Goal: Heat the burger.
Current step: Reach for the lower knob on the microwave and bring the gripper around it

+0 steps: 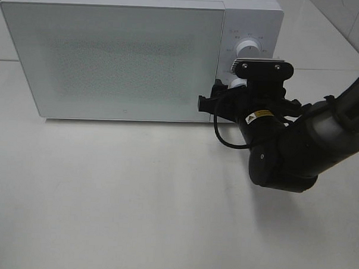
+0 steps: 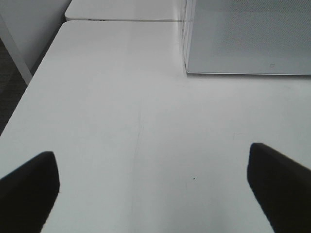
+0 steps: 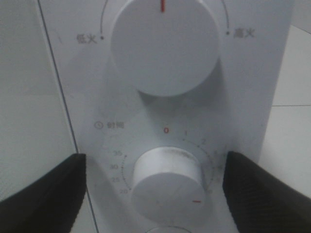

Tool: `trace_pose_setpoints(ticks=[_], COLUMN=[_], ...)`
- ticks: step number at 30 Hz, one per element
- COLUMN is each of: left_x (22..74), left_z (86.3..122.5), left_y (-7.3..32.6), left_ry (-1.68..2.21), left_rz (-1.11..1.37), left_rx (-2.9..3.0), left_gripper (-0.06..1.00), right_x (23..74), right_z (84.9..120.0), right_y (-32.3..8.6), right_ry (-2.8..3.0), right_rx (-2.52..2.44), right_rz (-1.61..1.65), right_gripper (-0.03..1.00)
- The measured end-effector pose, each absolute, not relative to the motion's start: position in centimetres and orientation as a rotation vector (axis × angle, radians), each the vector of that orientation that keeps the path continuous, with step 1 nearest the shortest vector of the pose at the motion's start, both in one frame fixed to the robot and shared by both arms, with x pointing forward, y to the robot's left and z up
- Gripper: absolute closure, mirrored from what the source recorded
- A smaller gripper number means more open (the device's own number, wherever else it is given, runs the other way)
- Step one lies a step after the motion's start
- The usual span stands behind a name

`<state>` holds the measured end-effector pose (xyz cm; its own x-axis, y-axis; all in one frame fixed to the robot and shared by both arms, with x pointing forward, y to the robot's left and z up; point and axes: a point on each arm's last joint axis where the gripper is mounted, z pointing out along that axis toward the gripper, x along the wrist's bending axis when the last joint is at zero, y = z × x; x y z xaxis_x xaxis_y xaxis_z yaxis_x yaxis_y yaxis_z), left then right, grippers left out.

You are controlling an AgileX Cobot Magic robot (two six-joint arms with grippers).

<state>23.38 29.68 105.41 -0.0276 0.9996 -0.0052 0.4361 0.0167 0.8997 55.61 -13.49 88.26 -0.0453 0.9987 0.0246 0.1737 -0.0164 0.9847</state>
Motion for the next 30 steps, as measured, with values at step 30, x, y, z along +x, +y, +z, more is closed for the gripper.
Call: trace_pose_setpoints(ticks=[30], left_x=[23.38], left_z=[105.41], left_y=[29.68], left_ry=[1.56], left_rz=[0.972], left_rx=[1.512], left_gripper=[-0.05], right_x=[55.87], right_z=[88.18], right_y=[-13.98], right_ry=[1.349], right_rx=[1.338], right_rz=[1.143], right_gripper=[0.54])
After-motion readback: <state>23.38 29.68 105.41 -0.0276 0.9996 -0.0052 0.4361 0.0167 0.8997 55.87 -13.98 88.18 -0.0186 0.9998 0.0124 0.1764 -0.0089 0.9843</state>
